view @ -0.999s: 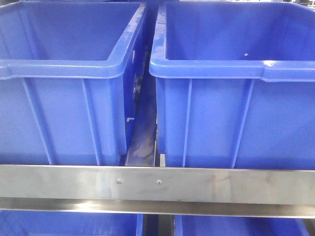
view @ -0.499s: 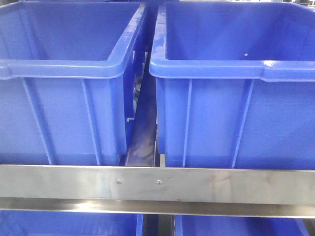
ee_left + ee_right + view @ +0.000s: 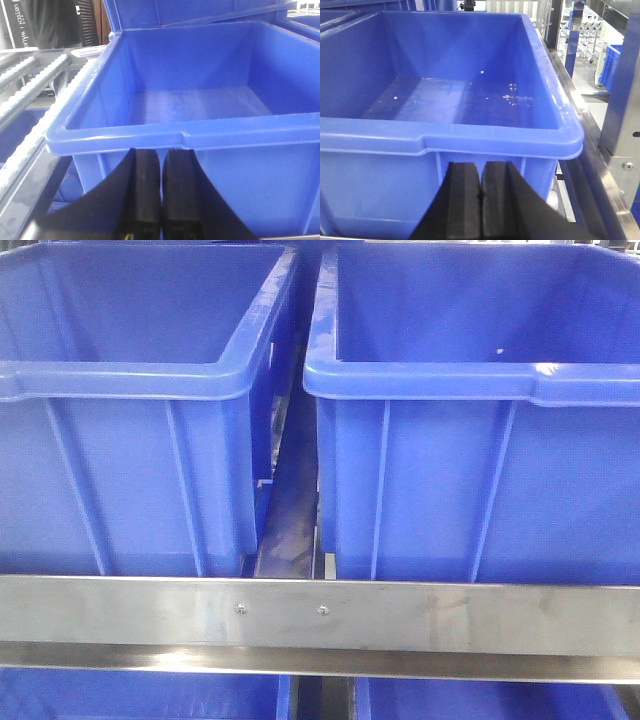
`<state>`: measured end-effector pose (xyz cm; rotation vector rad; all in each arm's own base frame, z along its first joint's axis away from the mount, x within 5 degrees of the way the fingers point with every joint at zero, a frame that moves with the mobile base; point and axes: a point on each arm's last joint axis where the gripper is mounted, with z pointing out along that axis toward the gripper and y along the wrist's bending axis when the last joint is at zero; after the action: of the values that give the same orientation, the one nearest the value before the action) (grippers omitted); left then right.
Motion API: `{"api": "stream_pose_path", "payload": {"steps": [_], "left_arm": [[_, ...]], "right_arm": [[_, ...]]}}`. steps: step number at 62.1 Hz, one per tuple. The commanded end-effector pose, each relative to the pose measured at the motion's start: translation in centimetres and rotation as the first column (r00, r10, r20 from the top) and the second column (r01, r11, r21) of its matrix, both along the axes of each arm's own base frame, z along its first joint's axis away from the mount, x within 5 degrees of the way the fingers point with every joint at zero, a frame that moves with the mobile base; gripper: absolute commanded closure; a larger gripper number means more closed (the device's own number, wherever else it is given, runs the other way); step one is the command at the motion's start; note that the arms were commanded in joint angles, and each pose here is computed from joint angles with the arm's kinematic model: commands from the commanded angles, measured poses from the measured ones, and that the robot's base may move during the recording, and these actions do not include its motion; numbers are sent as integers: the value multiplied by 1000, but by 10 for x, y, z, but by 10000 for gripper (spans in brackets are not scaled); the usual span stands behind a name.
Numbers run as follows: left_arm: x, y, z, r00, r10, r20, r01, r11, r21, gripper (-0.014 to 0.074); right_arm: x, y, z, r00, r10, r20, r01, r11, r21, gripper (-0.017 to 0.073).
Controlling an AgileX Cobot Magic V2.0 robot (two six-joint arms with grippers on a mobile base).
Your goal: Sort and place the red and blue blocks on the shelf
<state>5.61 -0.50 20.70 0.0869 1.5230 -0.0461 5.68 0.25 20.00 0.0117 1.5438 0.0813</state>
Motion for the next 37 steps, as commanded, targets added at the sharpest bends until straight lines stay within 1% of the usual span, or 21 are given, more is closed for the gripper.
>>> {"api": "stream_pose_path", "payload": {"steps": [1, 37], "left_arm": [[0, 0, -6, 998, 1, 60, 0, 1000, -25, 470], [0, 0, -6, 998, 1, 60, 0, 1000, -25, 470]], "right_arm": [[-4, 0, 17, 991, -3, 134, 4, 1000, -11, 502], [-4, 0, 17, 991, -3, 134, 4, 1000, -11, 502]]}}
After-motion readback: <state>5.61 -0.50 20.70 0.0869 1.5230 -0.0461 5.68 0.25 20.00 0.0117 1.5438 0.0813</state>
